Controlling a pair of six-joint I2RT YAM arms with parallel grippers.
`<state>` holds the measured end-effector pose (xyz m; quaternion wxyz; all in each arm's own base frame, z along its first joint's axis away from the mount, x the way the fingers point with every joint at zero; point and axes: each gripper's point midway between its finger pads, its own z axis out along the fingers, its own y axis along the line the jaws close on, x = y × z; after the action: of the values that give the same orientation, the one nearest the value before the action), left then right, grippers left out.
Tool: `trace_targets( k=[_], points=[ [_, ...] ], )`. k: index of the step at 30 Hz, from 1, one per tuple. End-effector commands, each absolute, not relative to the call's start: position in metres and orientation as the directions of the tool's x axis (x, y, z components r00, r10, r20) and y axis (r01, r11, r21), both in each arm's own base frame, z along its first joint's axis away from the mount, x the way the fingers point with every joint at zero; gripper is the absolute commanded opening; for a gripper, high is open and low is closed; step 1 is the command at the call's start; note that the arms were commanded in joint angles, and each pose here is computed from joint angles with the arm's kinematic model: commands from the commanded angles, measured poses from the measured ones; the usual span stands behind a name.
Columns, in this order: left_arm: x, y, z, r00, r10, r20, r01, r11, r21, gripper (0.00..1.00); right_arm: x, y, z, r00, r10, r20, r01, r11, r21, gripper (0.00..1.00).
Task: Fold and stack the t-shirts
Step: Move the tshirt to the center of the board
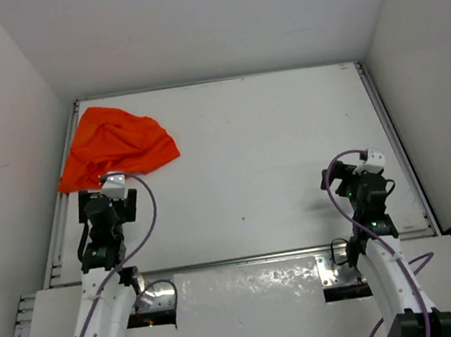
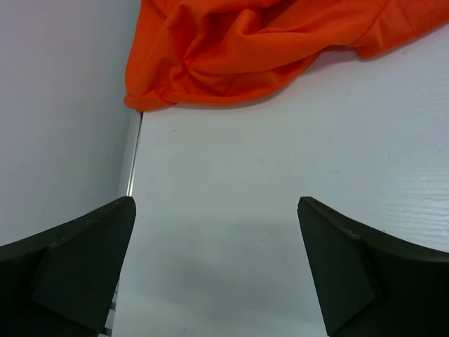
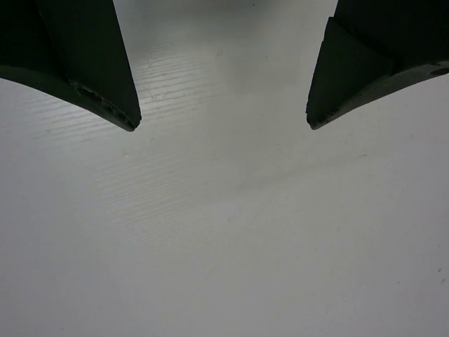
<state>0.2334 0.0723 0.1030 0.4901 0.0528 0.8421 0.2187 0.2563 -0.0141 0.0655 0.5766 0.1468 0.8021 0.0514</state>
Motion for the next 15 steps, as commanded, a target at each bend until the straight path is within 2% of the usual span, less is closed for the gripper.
trace_targets(
  k=[1,3,4,5,6,7,8,9,10,11,12,13,15],
  points=[
    [0.256,0.061,0.127,-0.423,0.291,-0.858,-0.112,0.923,0.368,1.00,0.265,-0.011,0.084,-0.245,0.298,-0.922,0.151,0.952,0.268,0.99],
    [0.264,0.051,0.136,-0.411,0.406,-0.816,0.015,0.898,0.439,0.99,0.268,-0.012,0.088,-0.251,0.300,-0.920,0.153,0.951,0.269,0.99],
    [0.269,0.034,0.129,-0.406,0.475,-0.781,0.166,0.878,0.448,1.00,0.270,-0.012,0.090,-0.252,0.301,-0.920,0.154,0.951,0.269,0.99],
    [0.273,0.028,0.130,-0.376,0.597,-0.709,0.290,0.802,0.521,0.99,0.273,-0.007,0.097,-0.254,0.302,-0.919,0.126,0.952,0.278,0.99],
    [0.287,0.028,0.154,-0.350,0.603,-0.717,0.281,0.798,0.534,0.99,0.274,-0.006,0.094,-0.279,0.306,-0.910,0.126,0.951,0.281,0.99],
    [0.301,0.035,0.136,-0.451,0.580,-0.678,0.296,0.814,0.500,1.00,0.279,-0.005,0.104,-0.273,0.308,-0.911,0.117,0.951,0.286,0.99],
    [0.309,0.042,0.132,-0.540,0.526,-0.658,0.266,0.847,0.460,0.99,0.281,-0.002,0.106,-0.288,0.312,-0.905,0.110,0.950,0.293,0.99],
    [0.338,0.056,0.171,-0.544,0.491,-0.681,0.191,0.862,0.469,0.99,0.283,-0.001,0.107,-0.300,0.315,-0.901,0.108,0.949,0.296,0.99],
    [0.355,0.069,0.135,-0.667,0.434,-0.606,0.197,0.886,0.419,0.99,0.285,-0.001,0.105,-0.326,0.316,-0.891,0.113,0.949,0.295,0.98],
    [0.367,0.076,0.132,-0.717,0.328,-0.615,0.128,0.930,0.346,0.99,0.290,-0.001,0.113,-0.328,0.315,-0.891,0.108,0.949,0.295,0.97],
    [0.395,0.101,0.163,-0.691,0.238,-0.682,0.017,0.949,0.315,0.99,0.291,0.000,0.114,-0.343,0.309,-0.887,0.101,0.951,0.292,0.95],
    [0.410,0.103,0.135,-0.740,0.137,-0.659,-0.012,0.976,0.217,0.99,0.296,0.001,0.117,-0.361,0.305,-0.881,0.096,0.952,0.290,0.93],
    [0.449,0.116,0.156,-0.699,0.085,-0.710,-0.071,0.980,0.187,0.99,0.300,0.006,0.119,-0.386,0.291,-0.876,0.070,0.955,0.287,0.92]
  ],
)
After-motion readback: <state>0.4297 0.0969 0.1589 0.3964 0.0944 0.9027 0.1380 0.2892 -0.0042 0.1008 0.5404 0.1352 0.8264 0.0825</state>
